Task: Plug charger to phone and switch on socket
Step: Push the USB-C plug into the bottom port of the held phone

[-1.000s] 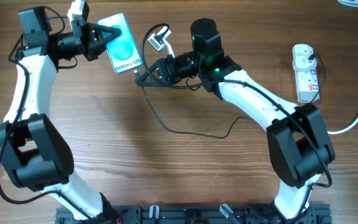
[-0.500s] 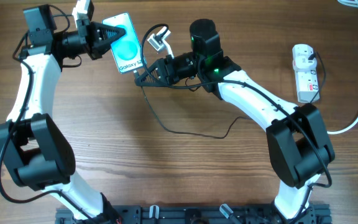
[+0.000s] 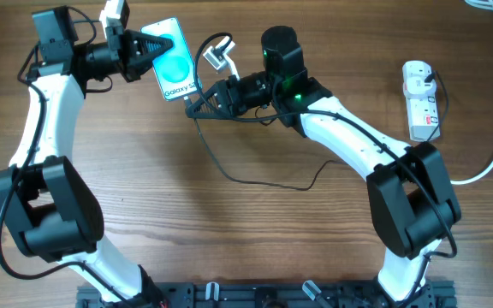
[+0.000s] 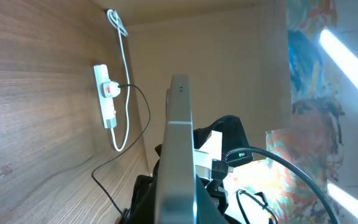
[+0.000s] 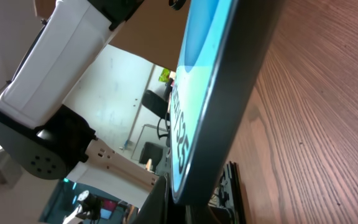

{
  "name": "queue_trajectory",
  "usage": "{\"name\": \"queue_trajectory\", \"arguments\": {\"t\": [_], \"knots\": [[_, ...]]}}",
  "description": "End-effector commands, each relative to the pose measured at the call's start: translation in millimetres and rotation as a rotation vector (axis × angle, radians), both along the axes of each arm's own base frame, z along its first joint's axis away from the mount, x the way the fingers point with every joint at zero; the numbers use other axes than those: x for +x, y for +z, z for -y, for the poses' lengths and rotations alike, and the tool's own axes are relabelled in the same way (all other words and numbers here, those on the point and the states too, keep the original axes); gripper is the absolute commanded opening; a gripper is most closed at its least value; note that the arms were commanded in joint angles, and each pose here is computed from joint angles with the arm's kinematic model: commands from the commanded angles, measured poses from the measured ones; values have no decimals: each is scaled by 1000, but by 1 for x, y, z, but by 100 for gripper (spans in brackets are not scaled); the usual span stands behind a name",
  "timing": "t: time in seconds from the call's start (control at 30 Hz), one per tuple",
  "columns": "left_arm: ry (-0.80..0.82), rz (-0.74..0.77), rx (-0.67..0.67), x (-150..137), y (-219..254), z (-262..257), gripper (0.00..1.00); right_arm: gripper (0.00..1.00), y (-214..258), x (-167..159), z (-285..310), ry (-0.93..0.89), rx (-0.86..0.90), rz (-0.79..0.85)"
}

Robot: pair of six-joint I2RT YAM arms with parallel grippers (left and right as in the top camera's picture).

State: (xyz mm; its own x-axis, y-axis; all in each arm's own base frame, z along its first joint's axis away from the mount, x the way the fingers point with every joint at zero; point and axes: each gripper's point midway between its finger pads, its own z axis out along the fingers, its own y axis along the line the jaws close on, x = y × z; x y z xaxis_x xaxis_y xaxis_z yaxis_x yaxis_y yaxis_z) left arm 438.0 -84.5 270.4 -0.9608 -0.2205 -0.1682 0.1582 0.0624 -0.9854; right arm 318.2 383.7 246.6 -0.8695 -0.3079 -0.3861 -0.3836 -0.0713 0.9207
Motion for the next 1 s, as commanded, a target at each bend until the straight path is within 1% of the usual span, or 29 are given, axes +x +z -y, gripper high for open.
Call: {"name": "queue_trajectory", "arguments": {"t": [0.0, 0.27, 0.5, 0.6, 0.87, 0.97], "knots": [[-38, 33, -22, -8, 16, 5, 4, 4, 5, 4, -1, -29, 0, 5], [-67, 33, -23, -11, 16, 18, 4, 4, 4, 8, 0, -48, -3, 6], [-70, 29, -24, -11, 16, 19, 4, 4, 6, 23, 4, -112, -8, -9], [-94, 26, -25, -14, 16, 29, 4, 4, 12, 26, 4, -127, 7, 1], [-135, 11, -28, -20, 15, 46, 4, 4, 13, 50, 13, -230, 8, 17], [-141, 13, -28, -21, 15, 49, 4, 4, 14, 52, 14, -234, 11, 12]]}}
